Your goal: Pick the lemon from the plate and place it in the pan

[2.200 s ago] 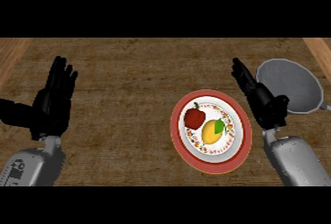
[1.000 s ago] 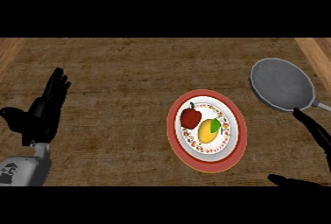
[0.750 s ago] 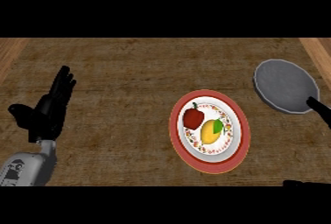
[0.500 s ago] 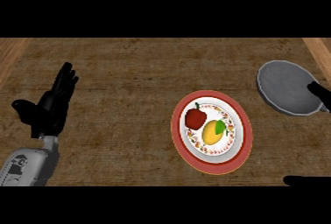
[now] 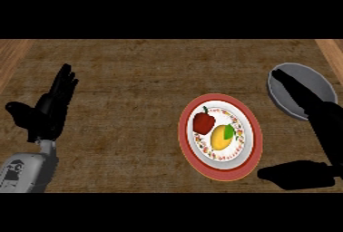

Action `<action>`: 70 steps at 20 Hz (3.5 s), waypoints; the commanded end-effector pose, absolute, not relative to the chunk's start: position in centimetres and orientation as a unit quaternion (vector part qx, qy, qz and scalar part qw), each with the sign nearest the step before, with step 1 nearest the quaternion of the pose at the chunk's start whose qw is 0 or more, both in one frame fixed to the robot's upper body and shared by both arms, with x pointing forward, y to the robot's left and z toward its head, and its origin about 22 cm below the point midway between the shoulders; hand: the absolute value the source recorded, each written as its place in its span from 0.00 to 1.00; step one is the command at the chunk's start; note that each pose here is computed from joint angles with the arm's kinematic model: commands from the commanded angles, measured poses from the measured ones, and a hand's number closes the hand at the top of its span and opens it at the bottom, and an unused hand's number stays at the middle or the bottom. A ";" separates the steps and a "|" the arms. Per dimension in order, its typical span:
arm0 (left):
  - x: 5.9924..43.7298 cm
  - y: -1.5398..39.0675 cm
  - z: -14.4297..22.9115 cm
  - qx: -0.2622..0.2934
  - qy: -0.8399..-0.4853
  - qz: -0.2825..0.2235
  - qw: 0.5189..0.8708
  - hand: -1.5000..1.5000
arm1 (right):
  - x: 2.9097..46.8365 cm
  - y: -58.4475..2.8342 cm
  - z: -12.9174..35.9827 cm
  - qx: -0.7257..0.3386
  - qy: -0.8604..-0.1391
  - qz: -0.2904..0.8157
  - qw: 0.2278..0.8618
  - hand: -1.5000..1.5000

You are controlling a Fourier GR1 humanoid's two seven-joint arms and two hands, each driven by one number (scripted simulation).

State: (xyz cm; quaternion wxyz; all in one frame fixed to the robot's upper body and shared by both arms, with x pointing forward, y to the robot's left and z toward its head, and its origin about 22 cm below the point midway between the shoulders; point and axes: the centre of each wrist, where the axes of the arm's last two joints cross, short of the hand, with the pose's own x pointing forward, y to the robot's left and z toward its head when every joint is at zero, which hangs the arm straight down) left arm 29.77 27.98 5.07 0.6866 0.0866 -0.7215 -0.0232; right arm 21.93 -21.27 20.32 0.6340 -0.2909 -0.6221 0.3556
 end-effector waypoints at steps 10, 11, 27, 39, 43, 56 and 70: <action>29.4 28.5 5.0 0.097 -0.723 -0.022 0.683 0.50 | 22.8 -17.0 15.6 -0.305 -0.559 0.362 0.681 0.00; 30.1 28.0 5.7 0.091 -0.724 -0.024 0.684 0.50 | 23.5 -17.0 16.7 -0.316 -0.555 0.362 0.679 0.00; 28.1 28.4 3.5 0.094 -0.724 -0.022 0.683 0.50 | 26.3 -17.4 11.8 -0.276 -0.504 0.416 0.705 0.00; 30.1 26.4 4.6 0.099 -0.720 -0.026 0.686 0.50 | 28.4 -18.0 9.0 -0.329 -0.412 0.483 0.699 0.00; 29.4 27.6 5.4 0.087 -0.725 -0.026 0.683 0.50 | 27.7 -14.8 8.3 -0.326 -0.394 0.497 0.701 0.00; 29.2 28.2 4.3 0.084 -0.727 -0.020 0.681 0.50 | 29.6 -15.9 5.1 -0.322 -0.358 0.516 0.708 0.00; 30.6 26.3 5.5 0.098 -0.725 -0.018 0.682 0.50 | 29.7 -15.4 0.4 -0.274 -0.372 0.565 0.684 1.00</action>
